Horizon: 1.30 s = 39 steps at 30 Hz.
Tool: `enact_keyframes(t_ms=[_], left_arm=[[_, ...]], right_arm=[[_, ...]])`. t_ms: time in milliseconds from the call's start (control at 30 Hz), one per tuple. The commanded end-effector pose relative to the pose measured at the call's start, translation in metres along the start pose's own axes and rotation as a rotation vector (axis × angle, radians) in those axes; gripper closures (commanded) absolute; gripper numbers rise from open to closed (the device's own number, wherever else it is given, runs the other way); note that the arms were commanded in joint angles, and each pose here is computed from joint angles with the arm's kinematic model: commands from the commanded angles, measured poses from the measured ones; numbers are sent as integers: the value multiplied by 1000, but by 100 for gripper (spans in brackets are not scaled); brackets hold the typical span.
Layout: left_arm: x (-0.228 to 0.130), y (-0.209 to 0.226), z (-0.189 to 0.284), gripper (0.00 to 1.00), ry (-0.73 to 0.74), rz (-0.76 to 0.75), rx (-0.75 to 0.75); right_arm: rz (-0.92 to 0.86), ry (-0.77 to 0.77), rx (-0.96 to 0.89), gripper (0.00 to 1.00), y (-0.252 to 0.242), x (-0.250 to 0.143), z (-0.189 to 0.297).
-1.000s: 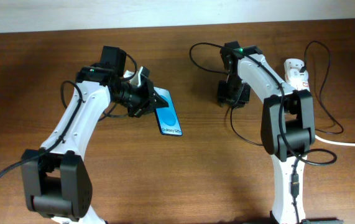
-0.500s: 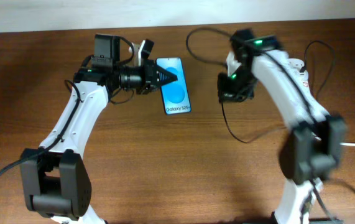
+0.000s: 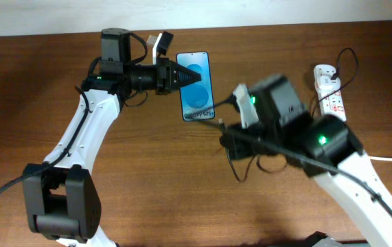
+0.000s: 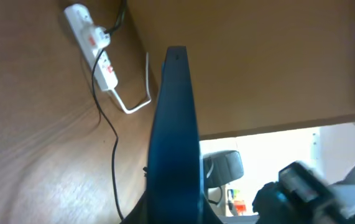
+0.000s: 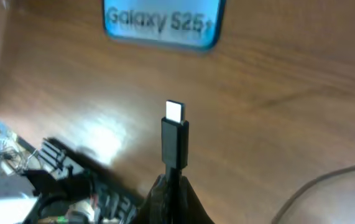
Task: Plug charger to phone and switch on socket
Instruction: 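Insert the USB-C plug into the phone's bottom port with the right gripper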
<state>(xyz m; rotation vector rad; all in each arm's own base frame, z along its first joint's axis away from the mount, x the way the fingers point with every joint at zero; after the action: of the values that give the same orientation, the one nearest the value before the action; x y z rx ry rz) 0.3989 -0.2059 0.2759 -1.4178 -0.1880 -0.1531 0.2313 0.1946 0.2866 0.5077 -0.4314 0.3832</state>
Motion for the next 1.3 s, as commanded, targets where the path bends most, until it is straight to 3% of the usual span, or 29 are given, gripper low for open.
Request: enact_keyframes(t_ms=[0, 100, 233, 400, 600, 1267], left_arm=[[7, -14, 2, 100, 8, -55, -47], [14, -30, -6, 100, -7, -139, -74], [13, -41, -21, 100, -1, -146, -89], [9, -47, -22, 100, 32, -107, -114], [15, -44, -3, 100, 20, -84, -118], [3, -49, -9, 100, 94, -110, -151]], right_arm=[[10, -166, 15, 96, 8, -24, 27], [-84, -321, 64, 96, 3, -32, 5], [-31, -404, 88, 96, 4, -9, -18], [-8, -377, 76, 96, 0, 7, -55], [34, -451, 83, 96, 9, 27, -39], [62, -415, 188, 96, 25, 27, -43]])
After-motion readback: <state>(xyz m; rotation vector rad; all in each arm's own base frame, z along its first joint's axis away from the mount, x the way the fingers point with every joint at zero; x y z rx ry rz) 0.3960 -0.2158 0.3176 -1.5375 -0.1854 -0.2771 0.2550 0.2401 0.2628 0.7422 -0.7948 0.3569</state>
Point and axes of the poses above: each gripper's point midway between its finger pads, its own z axis back along the fingers, its own y axis along the line the jaws close on, x = y × z, the point moved 3 cm from there along z, back along the fingers, and after that the axes turned 9 degrees about z, right-handed, at the moved point
